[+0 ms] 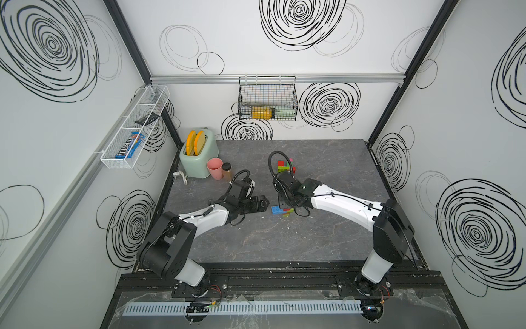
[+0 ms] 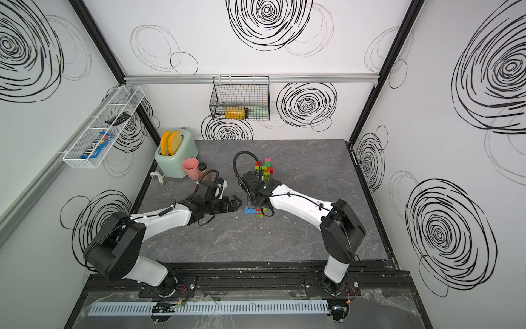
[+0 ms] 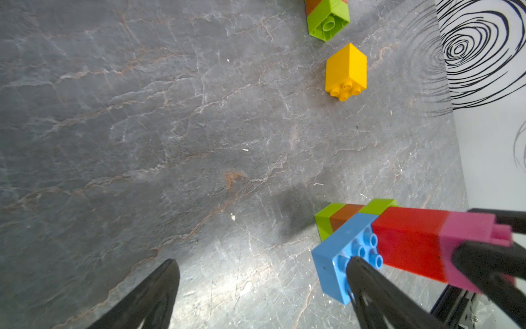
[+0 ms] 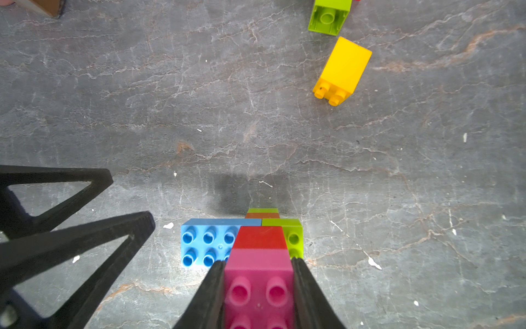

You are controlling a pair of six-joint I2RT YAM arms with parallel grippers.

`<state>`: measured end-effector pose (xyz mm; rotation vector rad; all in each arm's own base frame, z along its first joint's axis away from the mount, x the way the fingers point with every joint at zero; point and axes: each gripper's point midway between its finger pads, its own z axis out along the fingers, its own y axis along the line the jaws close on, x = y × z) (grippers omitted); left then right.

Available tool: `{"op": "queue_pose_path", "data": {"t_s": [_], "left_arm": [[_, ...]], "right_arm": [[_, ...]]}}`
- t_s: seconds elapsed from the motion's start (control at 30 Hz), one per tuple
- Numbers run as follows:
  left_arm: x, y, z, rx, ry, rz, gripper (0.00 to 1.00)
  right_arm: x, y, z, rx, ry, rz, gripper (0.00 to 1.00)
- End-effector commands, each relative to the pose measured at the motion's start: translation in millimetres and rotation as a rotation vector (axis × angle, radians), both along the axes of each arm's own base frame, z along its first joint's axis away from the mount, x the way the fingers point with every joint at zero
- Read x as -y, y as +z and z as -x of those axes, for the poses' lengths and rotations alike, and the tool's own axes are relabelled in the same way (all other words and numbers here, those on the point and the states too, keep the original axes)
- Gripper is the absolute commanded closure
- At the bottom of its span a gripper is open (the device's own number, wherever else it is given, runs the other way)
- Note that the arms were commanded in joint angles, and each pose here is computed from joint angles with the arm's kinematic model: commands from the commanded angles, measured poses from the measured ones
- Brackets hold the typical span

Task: Assemble the number 4 with lego
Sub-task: Assemble the lego brick with the lego brick.

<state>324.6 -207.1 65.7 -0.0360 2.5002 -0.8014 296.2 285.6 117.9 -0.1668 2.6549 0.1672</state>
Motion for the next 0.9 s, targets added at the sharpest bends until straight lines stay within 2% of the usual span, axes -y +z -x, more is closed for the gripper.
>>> {"op": "queue_pose_path", "data": {"t_s": [0.0, 0.2, 0.53, 0.67, 0.77, 0.8, 0.87], "left_arm": [[8, 2, -2, 0.009, -0.016, 0.036, 0.04], [11, 2, -1, 0.010, -0.028, 0.038, 0.04], [11, 3, -2, 0.010, -0.026, 0.031, 0.04], [4, 10, -6, 0.039, 0.007, 0.025, 0.04], [-4, 16, -9, 0.057, 0.035, 0.026, 0.04], [-6, 19, -10, 0.067, 0.046, 0.027, 0.04], [-11, 23, -12, 0.082, 0.061, 0.032, 0.04]], "right_arm": [[5, -22, 18, -0.119, -0.002, 0.035, 0.57], [-2, -2, 7, -0.059, 0.011, -0.010, 0.47], [3, 29, -2, -0.009, 0.009, -0.049, 0.38], [3, 63, -8, 0.030, 0.013, -0.160, 0.33], [18, 85, -25, 0.091, -0.028, -0.230, 0.27], [28, 89, -35, 0.131, -0.048, -0.244, 0.22], [51, 81, -53, 0.179, -0.105, -0.270, 0.16]]}}
